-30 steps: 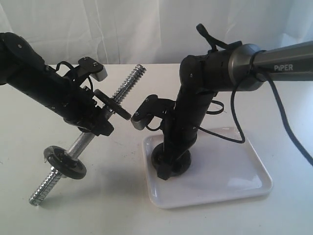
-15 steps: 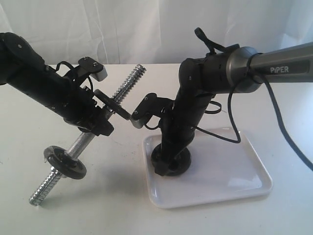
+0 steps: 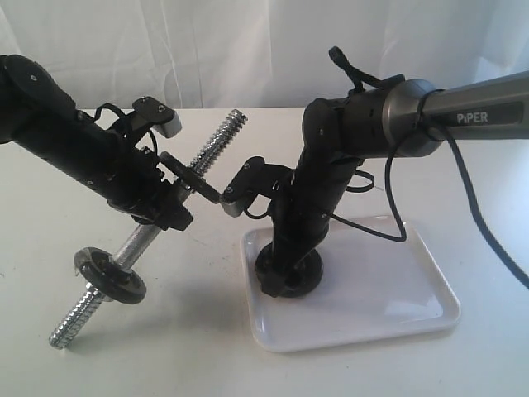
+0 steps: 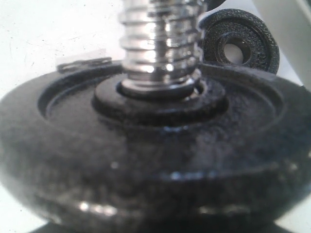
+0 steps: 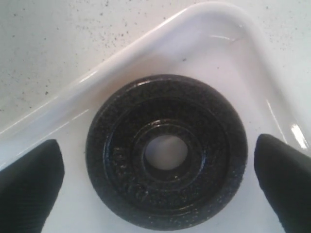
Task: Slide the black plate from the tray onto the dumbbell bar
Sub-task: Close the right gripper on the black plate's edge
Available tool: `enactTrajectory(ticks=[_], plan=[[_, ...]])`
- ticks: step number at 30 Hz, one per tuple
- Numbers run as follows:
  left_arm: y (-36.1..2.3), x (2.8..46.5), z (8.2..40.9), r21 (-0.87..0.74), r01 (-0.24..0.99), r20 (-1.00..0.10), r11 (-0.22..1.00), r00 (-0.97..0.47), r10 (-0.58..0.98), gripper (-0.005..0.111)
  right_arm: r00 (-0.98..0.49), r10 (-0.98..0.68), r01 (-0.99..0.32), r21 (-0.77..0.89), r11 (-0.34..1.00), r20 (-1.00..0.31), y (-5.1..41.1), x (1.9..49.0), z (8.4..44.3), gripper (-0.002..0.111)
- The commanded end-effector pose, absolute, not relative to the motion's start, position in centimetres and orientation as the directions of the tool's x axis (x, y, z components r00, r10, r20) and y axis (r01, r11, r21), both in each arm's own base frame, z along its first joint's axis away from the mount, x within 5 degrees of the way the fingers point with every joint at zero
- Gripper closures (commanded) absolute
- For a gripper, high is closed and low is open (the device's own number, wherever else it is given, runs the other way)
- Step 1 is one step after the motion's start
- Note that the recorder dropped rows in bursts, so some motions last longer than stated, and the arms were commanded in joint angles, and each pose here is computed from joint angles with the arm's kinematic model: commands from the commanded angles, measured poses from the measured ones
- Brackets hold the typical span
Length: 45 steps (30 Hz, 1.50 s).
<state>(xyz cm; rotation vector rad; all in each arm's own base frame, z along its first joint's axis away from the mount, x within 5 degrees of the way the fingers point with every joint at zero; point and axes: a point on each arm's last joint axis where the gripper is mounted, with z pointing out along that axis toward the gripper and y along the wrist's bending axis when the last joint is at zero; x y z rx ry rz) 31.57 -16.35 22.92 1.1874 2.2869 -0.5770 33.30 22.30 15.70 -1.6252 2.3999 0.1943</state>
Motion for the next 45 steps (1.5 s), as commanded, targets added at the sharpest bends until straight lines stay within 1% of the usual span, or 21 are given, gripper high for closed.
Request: enactTrajectory(ticks=[1,6,20,27,36,40,43,45], plan=[[-16.8,31.2,26.3,-0.19,0.811,-0.69,0.553,-0.511,0.513,0.107,-0.353,-0.897,-0.928,-0.024,0.372,-0.267,22.4,33.3,15.8,0.003],[-16.8,31.2,26.3,-0.19,0.811,-0.69,0.553,-0.511,0.513,0.107,-0.385,-0.887,-0.917,-0.003,0.399,-0.254,22.4,33.1,15.8,0.003],[-16.8,31.2,26.3,-0.192,0.812,-0.689,0.551,-0.511,0.513,0.107,-0.4,-0.886,-0.912,0.006,0.41,-0.234,22.2,33.0,15.7,0.003],[-16.8,31.2,26.3,-0.192,0.812,-0.689,0.551,-0.511,0.513,0.107,-0.407,-0.893,-0.912,0.031,0.409,-0.195,22.3,33.0,14.0,0.003],[-16.8,31.3,26.3,-0.182,0.808,-0.695,0.561,-0.509,0.508,0.107,-0.404,-0.887,-0.91,0.0,0.415,-0.225,22.5,33.6,13.5,0.003],[-16.7,31.3,26.3,-0.178,0.806,-0.697,0.564,-0.508,0.506,0.107,-0.395,-0.896,-0.915,0.006,0.403,-0.204,22.7,33.4,12.7,0.003],[-16.7,31.3,26.3,-0.176,0.807,-0.697,0.564,-0.507,0.508,0.107,-0.361,-0.912,-0.929,-0.008,0.37,-0.194,23.4,32.9,12.6,0.003],[-16.7,31.3,26.3,-0.176,0.807,-0.697,0.564,-0.507,0.508,0.107,-0.37,-0.911,-0.922,-0.049,0.384,-0.18,23.5,33.0,12.6,0.005]])
